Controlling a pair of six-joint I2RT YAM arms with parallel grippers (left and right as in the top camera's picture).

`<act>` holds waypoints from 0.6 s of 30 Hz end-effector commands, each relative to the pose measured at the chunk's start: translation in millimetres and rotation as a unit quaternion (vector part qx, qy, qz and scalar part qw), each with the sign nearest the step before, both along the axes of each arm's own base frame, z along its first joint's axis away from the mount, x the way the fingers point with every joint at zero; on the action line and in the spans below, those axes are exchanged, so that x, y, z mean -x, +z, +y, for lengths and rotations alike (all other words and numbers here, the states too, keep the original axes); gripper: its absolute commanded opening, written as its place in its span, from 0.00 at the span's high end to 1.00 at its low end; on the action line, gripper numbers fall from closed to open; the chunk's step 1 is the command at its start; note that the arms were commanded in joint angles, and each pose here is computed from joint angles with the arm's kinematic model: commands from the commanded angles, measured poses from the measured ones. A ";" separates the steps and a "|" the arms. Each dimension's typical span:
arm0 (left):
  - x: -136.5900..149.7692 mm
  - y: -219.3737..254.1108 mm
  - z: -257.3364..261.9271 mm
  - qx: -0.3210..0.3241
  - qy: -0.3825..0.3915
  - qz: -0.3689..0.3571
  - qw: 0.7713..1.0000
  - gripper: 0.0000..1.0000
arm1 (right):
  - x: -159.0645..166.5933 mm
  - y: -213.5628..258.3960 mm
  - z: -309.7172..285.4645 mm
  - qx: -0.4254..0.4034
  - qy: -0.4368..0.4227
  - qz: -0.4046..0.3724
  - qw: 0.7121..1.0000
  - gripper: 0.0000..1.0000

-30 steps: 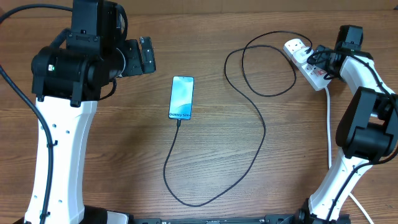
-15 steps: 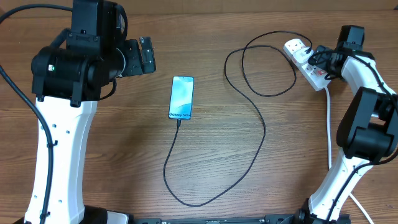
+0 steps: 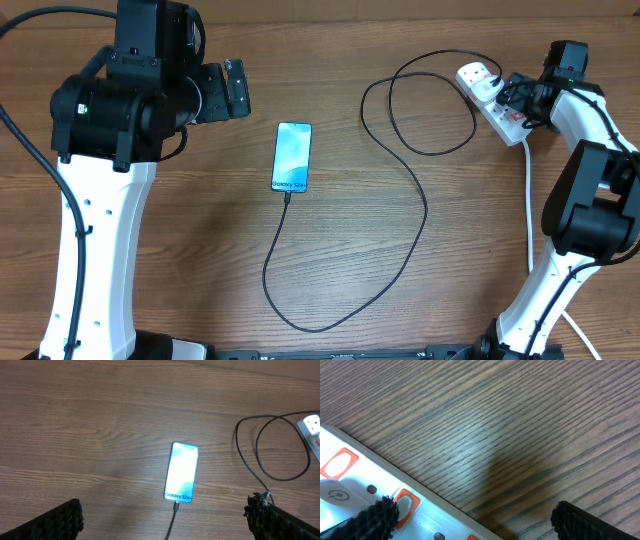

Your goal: Plug charger to phone and switch on socket

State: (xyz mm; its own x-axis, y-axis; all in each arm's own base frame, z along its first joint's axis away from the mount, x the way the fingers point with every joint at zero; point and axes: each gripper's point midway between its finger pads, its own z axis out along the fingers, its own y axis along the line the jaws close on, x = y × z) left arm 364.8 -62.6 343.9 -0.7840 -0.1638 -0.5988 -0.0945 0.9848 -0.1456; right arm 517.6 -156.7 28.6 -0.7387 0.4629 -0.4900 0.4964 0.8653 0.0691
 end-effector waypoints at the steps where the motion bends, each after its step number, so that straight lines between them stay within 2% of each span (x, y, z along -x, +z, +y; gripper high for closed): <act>1: -0.4 0.6 4.8 -0.003 0.013 -0.002 1.000 0.00 | 0.0 -6.2 13.0 -0.015 0.029 0.009 0.999 0.00; 18: -0.4 0.6 4.8 -0.003 0.014 -0.002 1.000 0.00 | -0.8 -9.0 20.5 -0.022 0.060 0.011 0.998 0.00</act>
